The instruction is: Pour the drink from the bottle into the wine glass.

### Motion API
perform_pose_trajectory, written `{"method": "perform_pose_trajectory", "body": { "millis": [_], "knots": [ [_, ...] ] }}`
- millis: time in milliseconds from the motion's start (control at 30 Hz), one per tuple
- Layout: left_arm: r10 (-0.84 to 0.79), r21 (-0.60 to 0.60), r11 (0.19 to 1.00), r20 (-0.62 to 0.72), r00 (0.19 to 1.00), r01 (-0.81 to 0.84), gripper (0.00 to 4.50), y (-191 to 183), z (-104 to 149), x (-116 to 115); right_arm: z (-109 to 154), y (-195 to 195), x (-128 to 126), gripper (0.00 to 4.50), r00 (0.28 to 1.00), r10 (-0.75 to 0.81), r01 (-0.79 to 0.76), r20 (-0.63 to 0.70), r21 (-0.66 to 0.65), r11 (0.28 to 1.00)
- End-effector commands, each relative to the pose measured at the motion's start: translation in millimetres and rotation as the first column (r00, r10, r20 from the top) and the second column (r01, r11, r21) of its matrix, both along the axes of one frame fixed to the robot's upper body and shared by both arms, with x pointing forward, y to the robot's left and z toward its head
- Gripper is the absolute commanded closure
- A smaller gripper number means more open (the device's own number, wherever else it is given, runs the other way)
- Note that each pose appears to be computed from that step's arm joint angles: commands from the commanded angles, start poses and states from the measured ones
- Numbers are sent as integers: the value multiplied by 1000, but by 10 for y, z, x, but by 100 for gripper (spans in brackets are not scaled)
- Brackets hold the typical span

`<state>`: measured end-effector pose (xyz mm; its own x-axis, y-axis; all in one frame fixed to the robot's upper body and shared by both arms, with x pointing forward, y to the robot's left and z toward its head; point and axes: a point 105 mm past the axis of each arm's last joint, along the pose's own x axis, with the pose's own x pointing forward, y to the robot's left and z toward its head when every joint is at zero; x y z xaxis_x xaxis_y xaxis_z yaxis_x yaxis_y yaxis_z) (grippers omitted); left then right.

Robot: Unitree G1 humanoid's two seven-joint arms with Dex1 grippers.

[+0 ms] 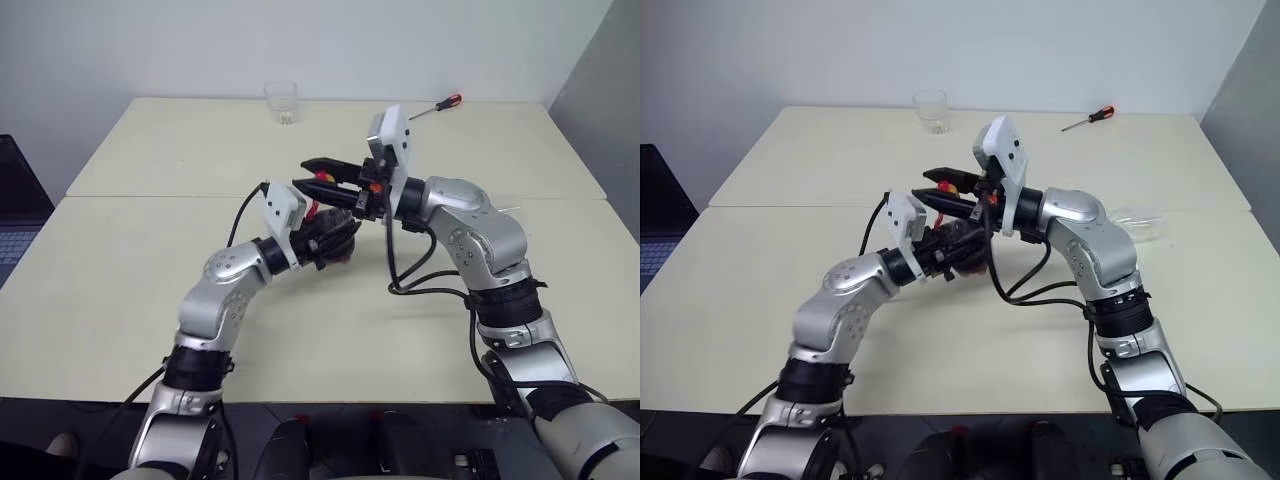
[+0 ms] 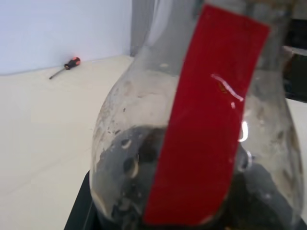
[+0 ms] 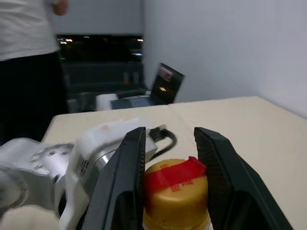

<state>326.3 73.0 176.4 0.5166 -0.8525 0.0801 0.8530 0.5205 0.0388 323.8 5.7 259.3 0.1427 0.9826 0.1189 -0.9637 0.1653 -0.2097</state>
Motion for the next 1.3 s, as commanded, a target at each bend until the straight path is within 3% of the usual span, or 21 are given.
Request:
{"method": "perform_pose_trajectory", "body": {
  "millis": [33, 200, 400, 700, 1067, 1300],
  "knots": [
    [-186, -5, 983, 47, 981, 186, 245, -93, 192, -455, 23, -109, -57, 323, 993, 99, -97, 68, -31, 995],
    [-233, 18, 972, 0, 972, 233, 245, -6, 130, -751, -23, -103, -264, 323, 949, 297, -289, 102, -86, 953],
    [-199, 18, 980, -35, 979, 200, 245, 73, 74, -835, -201, -108, -502, 323, 871, 463, -435, 163, -181, 882],
    [-168, 27, 985, -18, 986, 168, 245, 85, 74, -765, -214, -114, -442, 323, 875, 448, -412, 184, -202, 888],
    [-178, 33, 984, -4, 984, 178, 245, 63, 84, -685, -147, -225, -408, 3, 921, 380, -360, 87, -184, 915],
    [-97, 21, 995, -2, 995, 97, 245, 128, 62, -514, 104, -345, -380, 3, 974, 226, -223, 25, -89, 971]
  ]
}}
